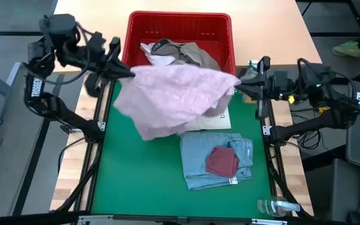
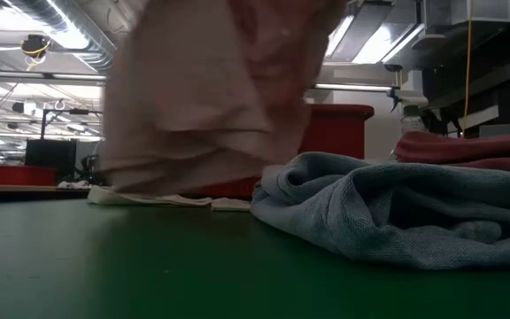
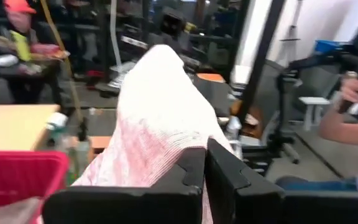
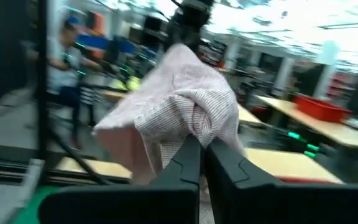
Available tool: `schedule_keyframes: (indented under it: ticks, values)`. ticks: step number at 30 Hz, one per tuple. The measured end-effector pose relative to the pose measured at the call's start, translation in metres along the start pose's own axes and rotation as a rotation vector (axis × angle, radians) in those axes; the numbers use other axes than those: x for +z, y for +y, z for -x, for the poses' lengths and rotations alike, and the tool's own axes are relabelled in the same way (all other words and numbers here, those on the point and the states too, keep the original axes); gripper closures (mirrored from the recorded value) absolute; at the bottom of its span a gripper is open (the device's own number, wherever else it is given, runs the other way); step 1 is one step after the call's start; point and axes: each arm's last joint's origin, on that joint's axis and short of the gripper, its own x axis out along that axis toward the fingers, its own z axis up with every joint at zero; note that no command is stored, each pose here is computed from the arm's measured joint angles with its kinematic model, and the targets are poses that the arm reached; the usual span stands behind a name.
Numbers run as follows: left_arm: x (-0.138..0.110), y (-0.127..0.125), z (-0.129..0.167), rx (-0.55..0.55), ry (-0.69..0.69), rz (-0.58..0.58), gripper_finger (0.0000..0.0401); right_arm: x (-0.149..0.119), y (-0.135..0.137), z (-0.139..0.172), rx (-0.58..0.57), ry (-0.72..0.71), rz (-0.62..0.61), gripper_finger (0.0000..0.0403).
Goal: Fold Laundry from Bin
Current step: Fold the pink shirt from the red laundry basket
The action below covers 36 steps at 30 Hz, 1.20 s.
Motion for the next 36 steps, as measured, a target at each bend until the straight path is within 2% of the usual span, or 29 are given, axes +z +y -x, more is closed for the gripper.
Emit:
schedule_keyframes:
  ticks: [7, 12, 19, 25, 30, 36]
  values:
    - [-0.009, -0.030, 0.005, -0.143, 0.078, 0.058, 0.0401, 0.004, 0.008, -0.002, 0.254, -0.073, -0.104, 0.0398]
    - [-0.013, -0.048, 0.000, -0.258, 0.129, 0.048, 0.0401, 0.011, 0.023, -0.005, 0.357, -0.132, -0.133, 0.0396]
    - [-0.017, -0.069, -0.003, -0.280, 0.160, 0.060, 0.0401, 0.025, 0.056, -0.009, 0.512, -0.272, -0.165, 0.0394]
    - [-0.018, -0.082, 0.000, -0.268, 0.158, 0.036, 0.0401, 0.036, 0.084, -0.018, 0.603, -0.407, -0.207, 0.0393]
    - [-0.019, -0.093, 0.001, -0.289, 0.176, 0.098, 0.0401, 0.041, 0.107, -0.025, 0.667, -0.449, -0.261, 0.0392]
    - [-0.026, -0.107, -0.008, -0.346, 0.263, 0.161, 0.0401, 0.053, 0.123, -0.022, 0.653, -0.456, -0.303, 0.0391]
